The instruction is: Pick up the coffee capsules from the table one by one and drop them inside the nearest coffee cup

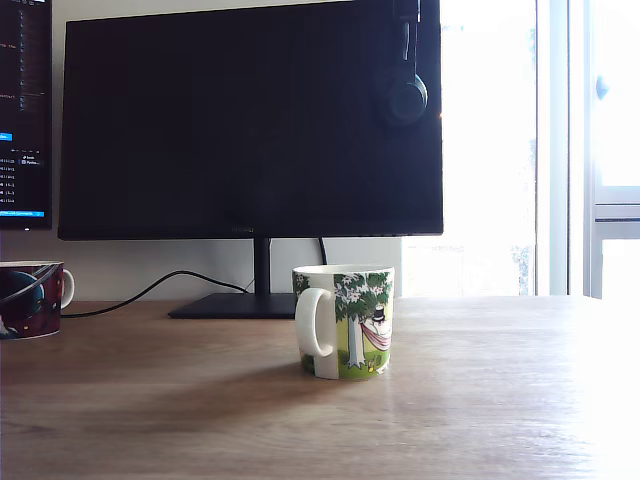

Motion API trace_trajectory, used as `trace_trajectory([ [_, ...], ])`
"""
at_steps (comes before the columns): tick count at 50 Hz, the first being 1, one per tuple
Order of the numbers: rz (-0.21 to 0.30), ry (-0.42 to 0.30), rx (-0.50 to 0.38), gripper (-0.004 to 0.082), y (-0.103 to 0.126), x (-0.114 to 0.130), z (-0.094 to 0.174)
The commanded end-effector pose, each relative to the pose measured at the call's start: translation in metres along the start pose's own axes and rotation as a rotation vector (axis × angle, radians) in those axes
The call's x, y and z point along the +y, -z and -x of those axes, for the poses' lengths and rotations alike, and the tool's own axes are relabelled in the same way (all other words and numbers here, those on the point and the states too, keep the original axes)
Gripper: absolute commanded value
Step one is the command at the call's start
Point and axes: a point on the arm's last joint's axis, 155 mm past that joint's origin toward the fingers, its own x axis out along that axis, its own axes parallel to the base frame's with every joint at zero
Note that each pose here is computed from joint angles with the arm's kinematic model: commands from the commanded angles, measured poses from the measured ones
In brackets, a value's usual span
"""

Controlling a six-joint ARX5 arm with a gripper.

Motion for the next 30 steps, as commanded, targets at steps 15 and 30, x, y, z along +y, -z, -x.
trace_trajectory([
  [15,0.056,0.038,-0.043,-0.002,0.032,-0.016,0.022],
  [30,0.075,0.084,-0.043,-0.002,0.036,-0.037,0.042],
])
